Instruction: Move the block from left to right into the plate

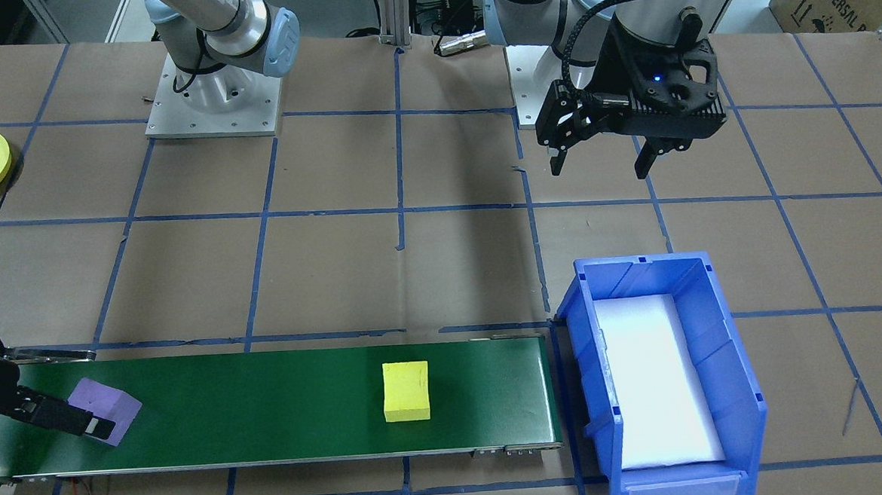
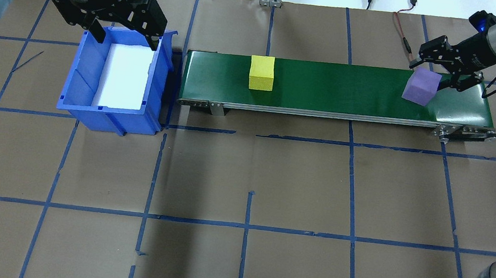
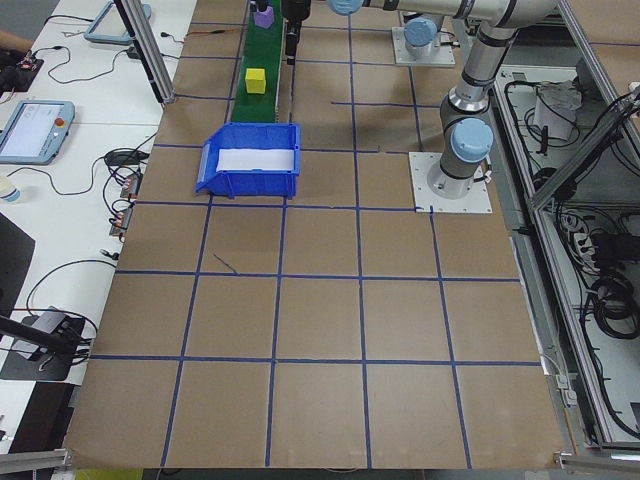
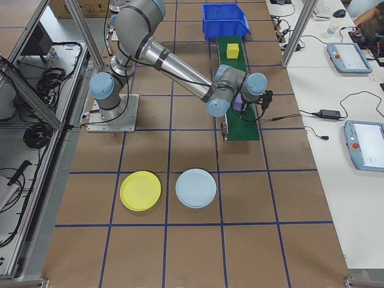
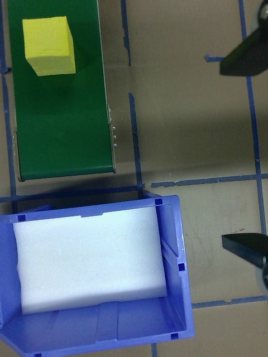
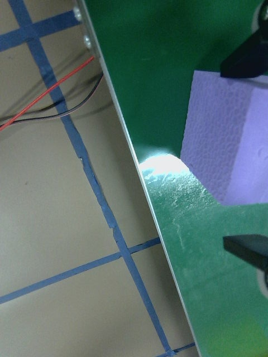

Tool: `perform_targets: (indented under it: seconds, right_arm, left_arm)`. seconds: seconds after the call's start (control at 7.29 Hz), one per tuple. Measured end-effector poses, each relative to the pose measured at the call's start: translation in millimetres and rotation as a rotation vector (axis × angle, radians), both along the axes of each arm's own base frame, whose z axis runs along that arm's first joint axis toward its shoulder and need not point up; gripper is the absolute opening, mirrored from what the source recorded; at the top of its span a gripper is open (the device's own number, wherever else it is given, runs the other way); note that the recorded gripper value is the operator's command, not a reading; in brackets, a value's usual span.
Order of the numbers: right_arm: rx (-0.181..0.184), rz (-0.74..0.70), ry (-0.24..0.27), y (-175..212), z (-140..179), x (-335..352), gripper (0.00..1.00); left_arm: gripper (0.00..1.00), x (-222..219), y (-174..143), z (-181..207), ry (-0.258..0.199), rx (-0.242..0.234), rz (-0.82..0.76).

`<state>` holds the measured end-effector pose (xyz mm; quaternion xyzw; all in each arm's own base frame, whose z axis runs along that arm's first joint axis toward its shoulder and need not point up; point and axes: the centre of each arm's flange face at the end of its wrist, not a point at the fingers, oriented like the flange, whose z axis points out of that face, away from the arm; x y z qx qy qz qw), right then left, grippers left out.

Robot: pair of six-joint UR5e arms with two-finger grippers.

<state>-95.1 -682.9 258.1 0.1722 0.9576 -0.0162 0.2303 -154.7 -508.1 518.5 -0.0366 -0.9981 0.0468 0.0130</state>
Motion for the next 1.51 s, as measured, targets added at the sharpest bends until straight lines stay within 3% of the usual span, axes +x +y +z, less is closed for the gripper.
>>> perform_targets:
  seconds: [0.14, 0.27, 0.41, 0.55, 0.96, 1.1, 1.23, 1.51]
  right_arm:
    - [0.022, 0.007, 0.037, 3, -8, -3, 0.7]
    - [0.046, 0.023, 0.097, 8, -12, -8, 0.2]
    - [0.061, 0.045, 0.149, 10, -13, -13, 0.09]
    - [0.069, 0.063, 0.207, 13, -6, -18, 0.09]
    - [0.056, 0.244, 0.471, 42, 49, -64, 0.08]
    - [0.061, 0.291, 0.506, 65, 59, -116, 0.08]
    - [0.075, 0.329, 0.507, 93, 56, -169, 0.08]
    - [0.121, 0.345, 0.463, 152, 21, -242, 0.11]
  left_arm:
    - [1.0, 0, 0, 0, 0.0, 0.001, 0.0]
    - [1.0, 0, 0, 0, 0.0, 0.001, -0.001]
    - [1.0, 0, 0, 0, -0.001, 0.0, -0.001]
    - [1.0, 0, 0, 0, -0.001, 0.0, -0.001]
    - [1.0, 1, 0, 1, -0.001, -0.002, -0.001]
    - [1.0, 1, 0, 1, -0.001, -0.002, -0.001]
    - [1.0, 1, 0, 1, -0.001, -0.002, -0.001]
    - [1.0, 1, 0, 1, 0.0, -0.003, -0.001]
